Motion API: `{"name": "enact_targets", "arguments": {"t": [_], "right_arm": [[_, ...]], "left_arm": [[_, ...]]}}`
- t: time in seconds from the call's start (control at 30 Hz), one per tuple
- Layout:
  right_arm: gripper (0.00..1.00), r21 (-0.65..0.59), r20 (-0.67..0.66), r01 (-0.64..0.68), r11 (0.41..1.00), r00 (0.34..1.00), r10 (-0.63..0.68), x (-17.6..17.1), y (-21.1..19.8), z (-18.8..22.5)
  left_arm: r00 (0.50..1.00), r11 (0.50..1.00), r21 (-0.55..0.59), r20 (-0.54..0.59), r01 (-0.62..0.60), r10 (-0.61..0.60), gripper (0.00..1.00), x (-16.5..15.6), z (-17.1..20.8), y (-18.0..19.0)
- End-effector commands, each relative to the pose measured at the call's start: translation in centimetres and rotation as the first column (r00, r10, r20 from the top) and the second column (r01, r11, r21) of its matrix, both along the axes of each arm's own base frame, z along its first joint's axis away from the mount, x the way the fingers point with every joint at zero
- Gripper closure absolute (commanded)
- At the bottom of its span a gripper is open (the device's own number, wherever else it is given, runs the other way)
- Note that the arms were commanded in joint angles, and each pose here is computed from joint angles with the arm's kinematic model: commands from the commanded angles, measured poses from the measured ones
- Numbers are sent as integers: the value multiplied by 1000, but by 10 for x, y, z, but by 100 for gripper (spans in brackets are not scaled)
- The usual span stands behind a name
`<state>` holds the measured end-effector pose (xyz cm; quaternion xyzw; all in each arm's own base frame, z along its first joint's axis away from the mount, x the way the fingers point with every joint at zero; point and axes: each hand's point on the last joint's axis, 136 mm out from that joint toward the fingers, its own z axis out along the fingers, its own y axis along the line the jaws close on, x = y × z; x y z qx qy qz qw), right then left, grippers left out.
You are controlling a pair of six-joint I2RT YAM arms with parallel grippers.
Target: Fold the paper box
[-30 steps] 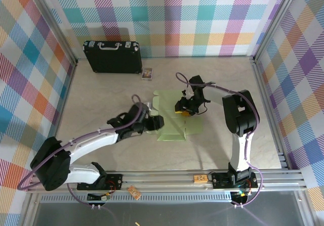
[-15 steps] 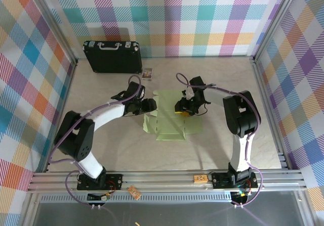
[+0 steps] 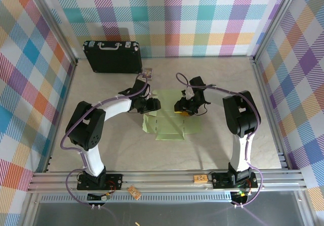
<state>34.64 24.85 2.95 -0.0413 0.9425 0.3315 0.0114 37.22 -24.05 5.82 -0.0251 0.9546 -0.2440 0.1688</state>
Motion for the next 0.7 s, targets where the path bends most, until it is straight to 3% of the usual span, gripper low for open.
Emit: {"name": "enact_targets", "arguments": {"t": [0.0,0.37,0.67], "right_arm": [[54,-130,-107,10,991,994,-24,-22,-20,-49],[53,-129,-110,9,992,994,-24,-23,-20,-50],[53,-130,-112,9,992,993,-24,-23,-20,-50]], "left_arm": [[1000,1000,-9,12,25,-25,42,1,6,-3],[999,993,109,16,-41,39,42,-1,7,22],[1000,1000,5,15,13,-13,47,-3,12,2]]}}
